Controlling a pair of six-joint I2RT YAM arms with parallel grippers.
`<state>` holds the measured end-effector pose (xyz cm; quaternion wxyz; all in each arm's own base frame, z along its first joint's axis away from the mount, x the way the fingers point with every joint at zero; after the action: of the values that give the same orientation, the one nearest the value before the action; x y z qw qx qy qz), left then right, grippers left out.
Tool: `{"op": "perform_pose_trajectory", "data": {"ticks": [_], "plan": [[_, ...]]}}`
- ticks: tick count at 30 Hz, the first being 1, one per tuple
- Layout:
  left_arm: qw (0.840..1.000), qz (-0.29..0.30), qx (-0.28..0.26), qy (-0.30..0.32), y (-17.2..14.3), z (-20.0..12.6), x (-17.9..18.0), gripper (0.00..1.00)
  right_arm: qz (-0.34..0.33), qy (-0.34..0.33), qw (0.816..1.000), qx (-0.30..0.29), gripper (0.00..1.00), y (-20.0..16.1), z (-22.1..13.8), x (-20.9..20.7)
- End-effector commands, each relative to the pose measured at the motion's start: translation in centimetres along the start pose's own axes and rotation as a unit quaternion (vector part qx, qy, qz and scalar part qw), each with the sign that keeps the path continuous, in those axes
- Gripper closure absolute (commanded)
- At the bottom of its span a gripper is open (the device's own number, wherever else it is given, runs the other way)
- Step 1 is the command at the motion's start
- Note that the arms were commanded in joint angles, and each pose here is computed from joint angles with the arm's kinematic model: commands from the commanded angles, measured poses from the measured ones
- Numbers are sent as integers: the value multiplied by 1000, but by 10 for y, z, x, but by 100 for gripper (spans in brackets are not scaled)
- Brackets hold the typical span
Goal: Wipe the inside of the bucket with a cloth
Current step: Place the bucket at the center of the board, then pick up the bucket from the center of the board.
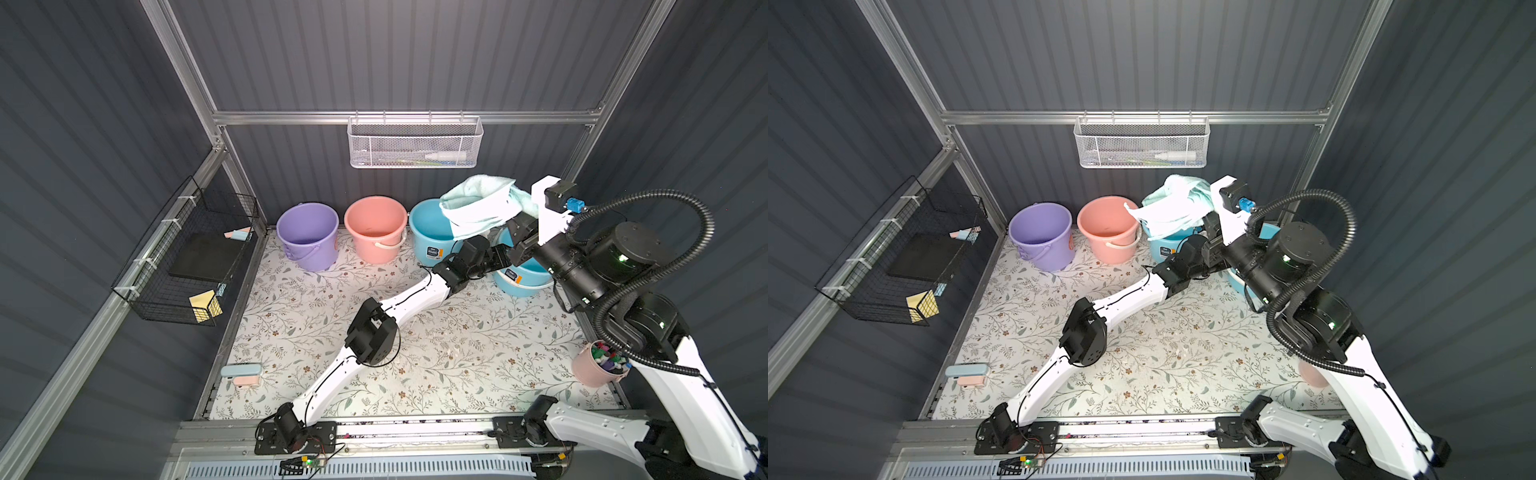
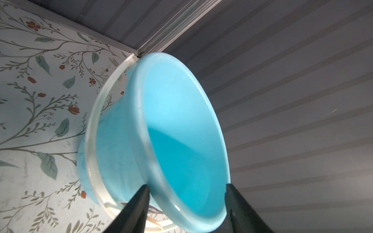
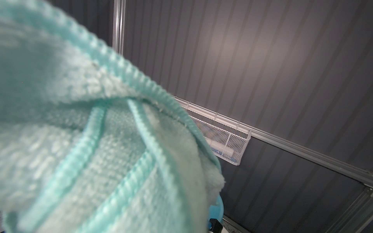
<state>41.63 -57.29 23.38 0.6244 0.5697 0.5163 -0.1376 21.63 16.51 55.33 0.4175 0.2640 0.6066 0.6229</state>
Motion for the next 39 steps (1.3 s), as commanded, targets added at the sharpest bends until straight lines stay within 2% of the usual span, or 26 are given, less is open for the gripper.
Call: {"op": "perform_pose_trajectory", "data": {"ticks": [1,10,17,24,28,35,39], "plan": [[999,29,-38,-16,31,-23,-41,35,10,2,1000,-16,100,12,-5,-1],[992,32,-92,82,73,-62,-40,34,10,-6,1000,-13,100,12,-7,-4],[978,10,-126,167,111,-96,-8,35,11,-11,1000,-11,100,12,-9,-6],[952,-37,-185,242,148,-142,26,33,18,-9,1000,-15,100,14,-12,-6],[932,-63,-209,290,162,-163,46,32,18,-8,1000,-13,100,12,-11,-5],[902,-90,-221,359,169,-174,78,32,18,-9,1000,-11,100,11,-10,-5],[892,-105,-215,383,165,-174,97,32,18,-9,1000,-8,100,9,-9,-5]]}}
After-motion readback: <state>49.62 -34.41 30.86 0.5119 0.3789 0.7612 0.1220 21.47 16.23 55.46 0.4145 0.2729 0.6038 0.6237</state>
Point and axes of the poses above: each gripper's point midway between its finger pads, its own z axis out along the fingers, its own x axis along the line the jaws close on, y = z × x, the point moved 3 cm from there along -z, back along the fingers, and after that the axes turned 3 degrees about z, right-handed, at the moved point
